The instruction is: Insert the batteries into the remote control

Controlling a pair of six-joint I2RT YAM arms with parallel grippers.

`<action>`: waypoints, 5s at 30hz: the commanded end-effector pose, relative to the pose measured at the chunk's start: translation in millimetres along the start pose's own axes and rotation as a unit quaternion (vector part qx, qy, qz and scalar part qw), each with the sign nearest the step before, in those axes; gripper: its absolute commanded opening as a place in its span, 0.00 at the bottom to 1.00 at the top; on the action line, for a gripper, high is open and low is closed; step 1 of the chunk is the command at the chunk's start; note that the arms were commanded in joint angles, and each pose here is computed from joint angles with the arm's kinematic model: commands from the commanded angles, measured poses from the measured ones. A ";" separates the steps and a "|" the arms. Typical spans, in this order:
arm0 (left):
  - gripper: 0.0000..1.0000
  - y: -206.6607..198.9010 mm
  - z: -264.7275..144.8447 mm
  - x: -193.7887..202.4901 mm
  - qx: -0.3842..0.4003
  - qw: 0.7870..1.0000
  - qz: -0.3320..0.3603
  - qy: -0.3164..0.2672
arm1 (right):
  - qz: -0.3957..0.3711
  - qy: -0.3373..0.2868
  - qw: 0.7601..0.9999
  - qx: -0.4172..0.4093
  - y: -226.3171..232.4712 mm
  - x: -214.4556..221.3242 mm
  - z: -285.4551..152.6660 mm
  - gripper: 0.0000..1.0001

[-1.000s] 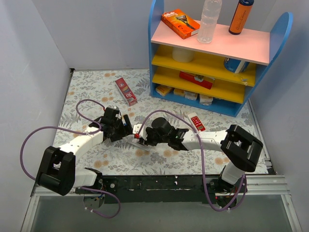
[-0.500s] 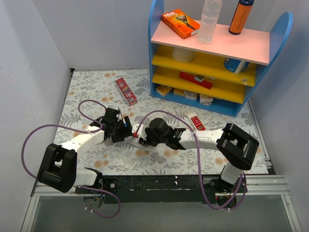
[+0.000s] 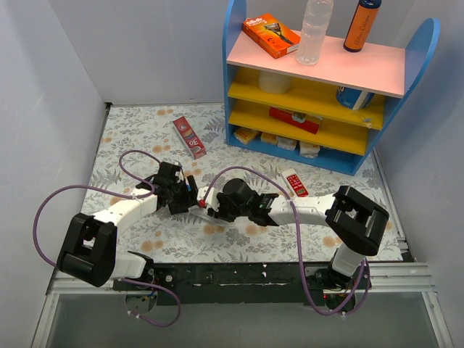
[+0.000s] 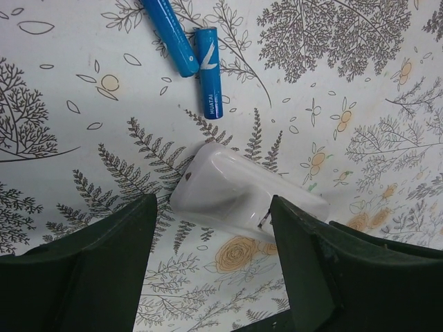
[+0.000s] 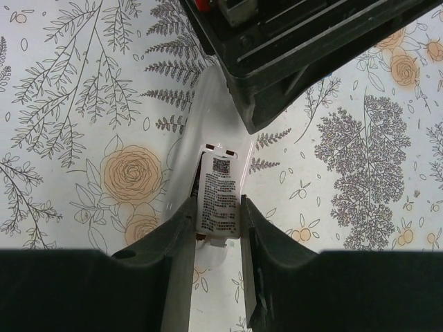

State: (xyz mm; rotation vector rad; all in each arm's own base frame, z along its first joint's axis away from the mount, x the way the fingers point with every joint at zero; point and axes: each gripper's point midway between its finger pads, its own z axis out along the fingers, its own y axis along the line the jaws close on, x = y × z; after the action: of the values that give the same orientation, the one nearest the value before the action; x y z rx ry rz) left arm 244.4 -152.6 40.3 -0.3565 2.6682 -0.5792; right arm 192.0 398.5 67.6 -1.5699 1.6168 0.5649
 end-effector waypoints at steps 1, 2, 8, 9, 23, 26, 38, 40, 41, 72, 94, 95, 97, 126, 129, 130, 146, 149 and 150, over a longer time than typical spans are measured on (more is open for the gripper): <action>0.66 -8.6 -3.7 -6.9 0.014 1.000 0.006 -0.004 | -0.004 -0.044 0.999 0.009 -6.4 -34.7 -6.3 0.01; 0.65 -8.1 -3.7 -6.8 0.013 1.000 0.006 -0.004 | -0.003 -0.041 0.999 0.011 -6.8 -33.4 -5.7 0.01; 0.65 -8.4 -3.5 -5.2 0.015 1.000 0.007 -0.001 | 0.005 -0.040 0.999 0.021 -10.2 -31.9 -0.9 0.01; 0.65 -8.2 -3.4 -5.4 0.014 1.000 0.007 -0.001 | 0.006 -0.036 0.999 0.024 -11.2 -29.6 0.5 0.01; 0.64 -8.3 -2.5 -3.7 0.016 1.000 0.007 0.003 | 0.007 -0.044 0.999 0.020 -10.6 -34.1 3.4 0.01; 0.64 -8.3 -2.9 -3.6 0.016 1.000 0.007 0.003 | 0.008 -0.040 0.999 0.016 -9.1 -31.8 5.5 0.01; 0.64 -8.3 -2.6 -3.3 0.016 1.000 0.007 0.004 | 0.010 -0.025 1.000 0.015 -7.5 -25.3 2.5 0.01; 0.64 -8.5 -2.6 -3.1 0.016 1.000 0.007 0.005 | 0.010 -0.021 1.000 0.016 -7.2 -23.2 0.4 0.01; 0.64 -8.0 -2.4 -2.6 0.016 1.000 0.007 0.006 | 0.010 -0.024 1.000 0.017 -7.9 -26.0 -1.8 0.01; 0.64 -8.6 -2.1 -2.2 0.017 1.000 0.007 0.008 | 0.021 -0.005 1.000 0.013 -1.7 -12.1 5.8 0.01; 0.64 -8.1 -1.9 -0.9 0.017 1.000 0.007 0.010 | 0.032 0.008 0.999 -0.011 6.4 -6.2 15.6 0.02; 0.64 -8.0 -2.2 -1.4 0.017 1.000 0.007 0.009 | 0.032 0.015 0.999 -0.015 7.9 -3.7 15.2 0.04; 0.64 -8.8 -2.0 -1.7 0.018 1.000 0.007 0.009 | 0.033 0.017 0.999 -0.017 7.8 -4.9 16.9 0.05; 0.64 -8.3 -2.4 -2.1 0.017 1.000 0.006 0.008 | 0.033 0.028 0.999 -0.028 8.6 -11.6 10.8 0.42; 0.64 -8.2 -2.0 -1.7 0.017 1.000 0.007 0.008 | 0.032 0.025 0.999 -0.028 8.5 -14.4 9.5 0.43; 0.64 -7.9 -2.4 -1.9 0.016 1.000 0.006 0.008 | 0.032 0.024 0.999 -0.027 7.7 -14.7 9.1 0.43; 0.77 -9.9 -23.3 -20.0 0.015 0.998 0.005 -0.056 | 0.065 0.005 0.998 -0.017 5.1 -34.6 -16.6 0.45; 0.79 -5.6 -30.7 -23.5 0.005 0.997 -0.001 -0.076 | 0.110 0.016 0.994 -0.019 6.6 -41.2 -18.6 0.43; 0.81 -8.0 -38.2 -28.0 0.010 0.996 -0.001 -0.094 | 0.132 0.031 0.990 -0.029 12.6 -36.2 -17.4 0.42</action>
State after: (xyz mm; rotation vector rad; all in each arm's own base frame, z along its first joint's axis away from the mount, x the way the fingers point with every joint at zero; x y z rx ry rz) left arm 248.8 -148.8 62.5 -0.3531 2.5835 -0.5836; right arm 177.4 400.3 81.0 -1.5384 1.7886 0.6350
